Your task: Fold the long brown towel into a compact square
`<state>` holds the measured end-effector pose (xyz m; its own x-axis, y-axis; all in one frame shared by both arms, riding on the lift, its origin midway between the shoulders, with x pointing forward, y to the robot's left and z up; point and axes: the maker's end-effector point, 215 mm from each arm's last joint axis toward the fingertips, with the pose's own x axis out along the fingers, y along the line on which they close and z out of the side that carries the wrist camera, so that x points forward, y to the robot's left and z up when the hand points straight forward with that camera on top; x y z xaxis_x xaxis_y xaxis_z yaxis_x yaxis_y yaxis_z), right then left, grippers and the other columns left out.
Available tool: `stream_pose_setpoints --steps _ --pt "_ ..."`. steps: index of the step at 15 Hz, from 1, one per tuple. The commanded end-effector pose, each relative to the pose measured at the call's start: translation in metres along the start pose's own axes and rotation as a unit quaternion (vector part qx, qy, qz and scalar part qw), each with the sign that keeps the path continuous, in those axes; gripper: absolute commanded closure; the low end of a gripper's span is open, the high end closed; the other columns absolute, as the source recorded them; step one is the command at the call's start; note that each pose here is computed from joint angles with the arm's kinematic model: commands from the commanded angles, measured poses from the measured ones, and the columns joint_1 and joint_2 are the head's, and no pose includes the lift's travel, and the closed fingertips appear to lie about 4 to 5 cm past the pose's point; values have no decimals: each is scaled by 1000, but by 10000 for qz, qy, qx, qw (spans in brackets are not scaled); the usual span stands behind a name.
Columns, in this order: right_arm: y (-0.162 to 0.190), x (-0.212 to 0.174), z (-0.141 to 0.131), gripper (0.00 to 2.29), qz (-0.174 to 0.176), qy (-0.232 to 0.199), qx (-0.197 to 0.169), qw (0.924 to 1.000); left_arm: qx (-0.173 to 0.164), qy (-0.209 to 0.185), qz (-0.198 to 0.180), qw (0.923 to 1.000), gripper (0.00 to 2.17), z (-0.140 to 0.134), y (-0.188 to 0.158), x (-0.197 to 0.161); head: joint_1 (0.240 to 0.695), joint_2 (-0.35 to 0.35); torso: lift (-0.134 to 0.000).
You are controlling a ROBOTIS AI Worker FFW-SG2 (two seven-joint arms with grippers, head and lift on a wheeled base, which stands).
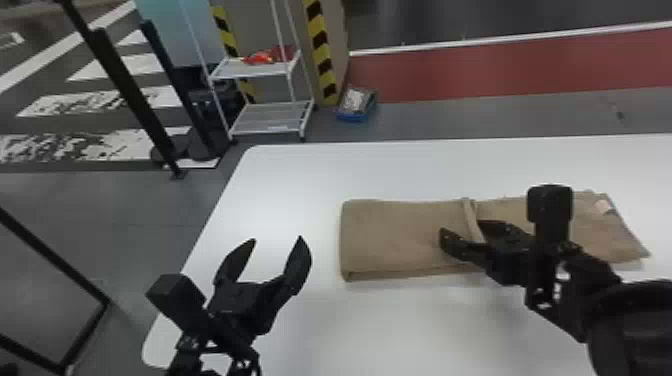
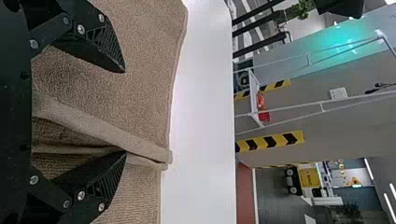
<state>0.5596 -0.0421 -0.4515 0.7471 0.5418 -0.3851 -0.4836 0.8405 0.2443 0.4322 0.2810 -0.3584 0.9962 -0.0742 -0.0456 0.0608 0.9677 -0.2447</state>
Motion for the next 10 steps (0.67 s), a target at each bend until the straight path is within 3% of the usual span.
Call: stream_pose_setpoints --steps 1,10 --pt "1 -2 3 340 3 -71 11 10000 -15 2 0 10000 22 -1 0 0 695 262 -123" --pt "-10 -17 10 346 -102 -229 96 9996 -26 32 3 10000 22 -4 0 0 695 259 -123"
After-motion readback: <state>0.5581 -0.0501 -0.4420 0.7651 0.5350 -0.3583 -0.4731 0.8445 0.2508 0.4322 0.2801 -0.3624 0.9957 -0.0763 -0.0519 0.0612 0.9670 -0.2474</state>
